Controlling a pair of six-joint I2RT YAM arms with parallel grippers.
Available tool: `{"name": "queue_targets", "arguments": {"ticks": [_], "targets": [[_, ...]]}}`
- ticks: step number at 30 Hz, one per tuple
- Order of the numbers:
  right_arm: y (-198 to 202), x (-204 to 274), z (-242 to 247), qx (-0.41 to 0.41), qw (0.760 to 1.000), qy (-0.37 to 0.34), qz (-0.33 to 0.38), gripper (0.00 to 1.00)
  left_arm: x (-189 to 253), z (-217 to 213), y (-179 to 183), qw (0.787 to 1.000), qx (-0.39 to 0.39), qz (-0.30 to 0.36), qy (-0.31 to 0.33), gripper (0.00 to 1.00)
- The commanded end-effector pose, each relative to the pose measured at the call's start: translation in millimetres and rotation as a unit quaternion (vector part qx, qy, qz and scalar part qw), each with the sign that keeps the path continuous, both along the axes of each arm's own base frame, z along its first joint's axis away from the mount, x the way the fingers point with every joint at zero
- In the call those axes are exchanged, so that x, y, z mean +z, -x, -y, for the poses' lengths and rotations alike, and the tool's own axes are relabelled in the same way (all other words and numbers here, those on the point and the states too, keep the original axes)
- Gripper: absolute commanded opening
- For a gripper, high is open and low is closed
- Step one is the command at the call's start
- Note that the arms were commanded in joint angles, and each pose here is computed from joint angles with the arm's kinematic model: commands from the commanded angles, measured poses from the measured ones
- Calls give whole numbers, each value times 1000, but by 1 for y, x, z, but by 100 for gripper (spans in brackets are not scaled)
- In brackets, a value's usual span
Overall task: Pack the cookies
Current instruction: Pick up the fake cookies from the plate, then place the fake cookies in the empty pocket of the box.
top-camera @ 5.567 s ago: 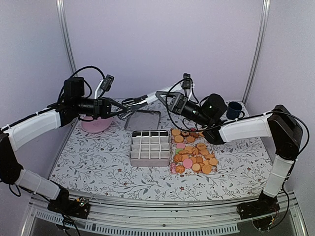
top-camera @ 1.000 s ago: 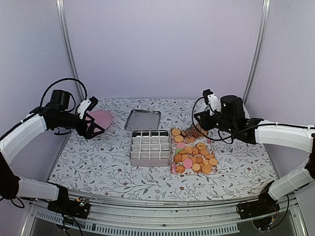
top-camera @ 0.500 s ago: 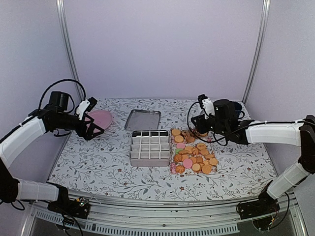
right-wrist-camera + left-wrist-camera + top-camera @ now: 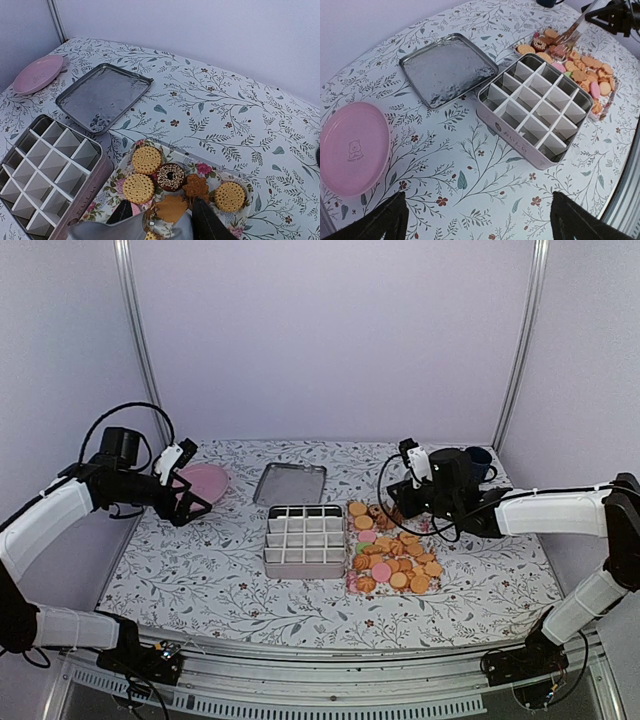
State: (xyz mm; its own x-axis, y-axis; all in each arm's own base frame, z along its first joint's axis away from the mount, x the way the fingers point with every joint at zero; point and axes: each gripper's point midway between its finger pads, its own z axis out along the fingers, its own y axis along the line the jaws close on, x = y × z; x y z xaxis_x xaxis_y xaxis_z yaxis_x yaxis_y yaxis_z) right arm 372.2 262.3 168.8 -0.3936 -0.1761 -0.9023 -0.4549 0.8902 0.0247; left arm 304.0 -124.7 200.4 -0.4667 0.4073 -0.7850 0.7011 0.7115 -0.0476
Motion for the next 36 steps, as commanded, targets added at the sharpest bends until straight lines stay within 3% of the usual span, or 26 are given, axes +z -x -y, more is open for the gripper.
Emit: {"name": "queue_targets", "arguments": {"ticks": [1,12,23,32,36], "targets": [[-1,0,-2,-5,1000,-1,11,35,4,-3,0,1000,4,12,2,99],[5,42,-8,4,999,-16,47,15,8,-4,-1,1000,6,17,4,99],[27,102,-35,37,994,-38,93,6,9,-8,-3,1000,13,15,4,99],[49,146,-143,144,979,-82,118,6,5,-16,-4,1000,26,2,16,99],[53,138,-192,184,973,-83,112,6,2,-19,-1,999,30,-3,17,99]]}}
